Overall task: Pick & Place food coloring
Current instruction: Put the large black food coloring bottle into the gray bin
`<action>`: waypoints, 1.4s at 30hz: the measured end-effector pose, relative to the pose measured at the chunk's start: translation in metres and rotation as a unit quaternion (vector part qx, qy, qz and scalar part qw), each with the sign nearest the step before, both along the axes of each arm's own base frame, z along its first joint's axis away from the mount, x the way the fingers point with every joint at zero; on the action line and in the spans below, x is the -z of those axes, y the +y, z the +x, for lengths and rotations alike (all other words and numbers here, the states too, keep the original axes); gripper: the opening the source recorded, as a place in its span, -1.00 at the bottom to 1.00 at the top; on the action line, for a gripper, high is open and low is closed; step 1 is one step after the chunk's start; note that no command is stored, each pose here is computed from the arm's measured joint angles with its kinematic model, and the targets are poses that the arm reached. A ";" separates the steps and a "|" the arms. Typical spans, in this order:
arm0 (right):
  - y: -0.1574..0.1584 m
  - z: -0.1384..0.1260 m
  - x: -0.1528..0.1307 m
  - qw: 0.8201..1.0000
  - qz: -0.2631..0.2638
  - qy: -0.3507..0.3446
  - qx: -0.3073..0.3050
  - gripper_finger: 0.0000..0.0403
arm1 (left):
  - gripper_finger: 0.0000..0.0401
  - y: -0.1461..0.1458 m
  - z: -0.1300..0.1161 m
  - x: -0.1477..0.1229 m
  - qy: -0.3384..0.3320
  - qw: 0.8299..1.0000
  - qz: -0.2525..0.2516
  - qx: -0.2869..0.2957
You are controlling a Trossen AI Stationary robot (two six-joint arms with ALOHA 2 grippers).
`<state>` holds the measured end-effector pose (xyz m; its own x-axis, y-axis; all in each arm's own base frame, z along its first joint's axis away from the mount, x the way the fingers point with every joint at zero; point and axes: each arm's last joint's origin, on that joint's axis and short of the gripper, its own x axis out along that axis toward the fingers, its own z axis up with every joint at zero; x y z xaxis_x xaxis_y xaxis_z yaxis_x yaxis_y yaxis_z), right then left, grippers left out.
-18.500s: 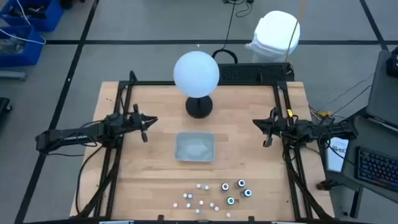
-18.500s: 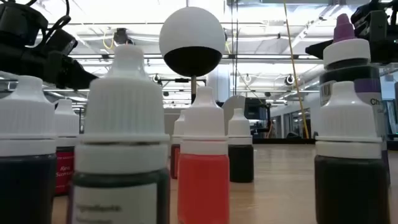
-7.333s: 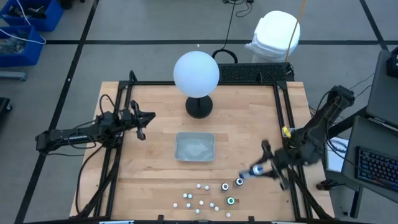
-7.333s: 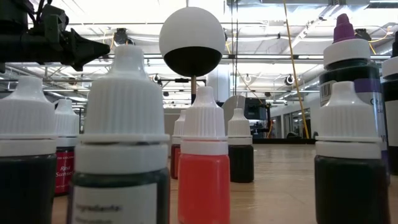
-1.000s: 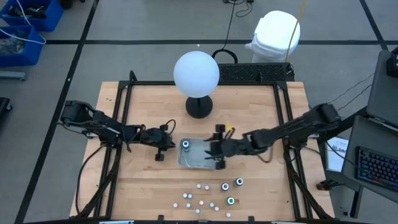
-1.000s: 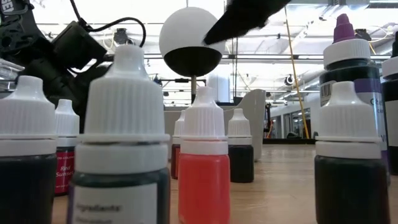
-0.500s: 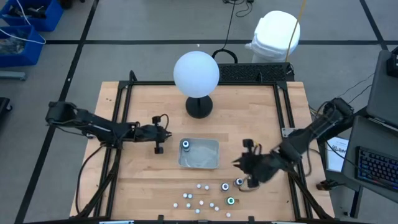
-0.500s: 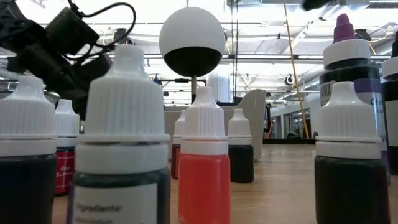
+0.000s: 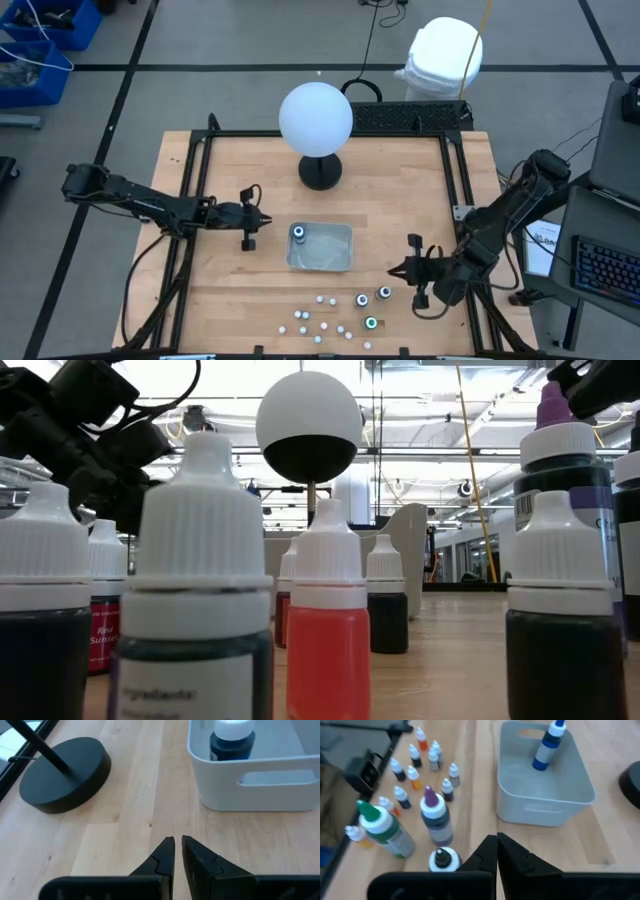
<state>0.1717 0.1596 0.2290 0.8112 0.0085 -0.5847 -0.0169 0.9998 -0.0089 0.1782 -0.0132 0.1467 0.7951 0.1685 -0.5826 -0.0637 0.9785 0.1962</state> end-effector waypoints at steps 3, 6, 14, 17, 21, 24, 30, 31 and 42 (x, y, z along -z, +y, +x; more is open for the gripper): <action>-0.002 -0.001 -0.002 1.000 0.013 -0.014 -0.002 -0.92 | -0.79 0.000 -0.001 0.001 0.006 1.000 0.003 0.003; -0.003 -0.003 -0.006 1.000 0.022 -0.018 -0.006 -0.75 | -0.79 0.000 -0.001 0.001 0.008 1.000 0.011 0.008; 0.000 -0.007 -0.009 0.999 0.042 -0.016 -0.031 -0.04 | -0.79 0.000 0.000 0.000 0.005 0.999 0.031 0.021; 0.001 -0.009 -0.009 0.998 0.039 -0.013 -0.037 0.18 | -0.79 0.000 0.001 -0.002 -0.004 0.999 0.037 0.012; 0.004 -0.012 -0.008 0.998 0.042 -0.009 -0.042 0.35 | -0.79 0.001 0.001 -0.002 -0.005 0.999 0.040 0.008; 0.004 -0.013 -0.003 0.997 0.064 -0.011 -0.031 0.40 | -0.79 0.001 0.001 -0.002 -0.005 0.999 0.040 0.008; 0.001 -0.016 0.023 0.995 0.093 -0.034 -0.030 0.39 | -0.79 0.001 0.001 -0.002 -0.008 1.000 0.029 0.001; 0.000 -0.016 0.027 0.994 0.096 -0.038 -0.031 0.38 | -0.79 0.001 0.001 -0.002 -0.008 1.000 0.028 0.000; -0.001 -0.017 0.052 0.990 0.090 -0.085 -0.059 0.35 | -0.79 0.000 0.001 -0.002 -0.010 1.000 0.014 -0.004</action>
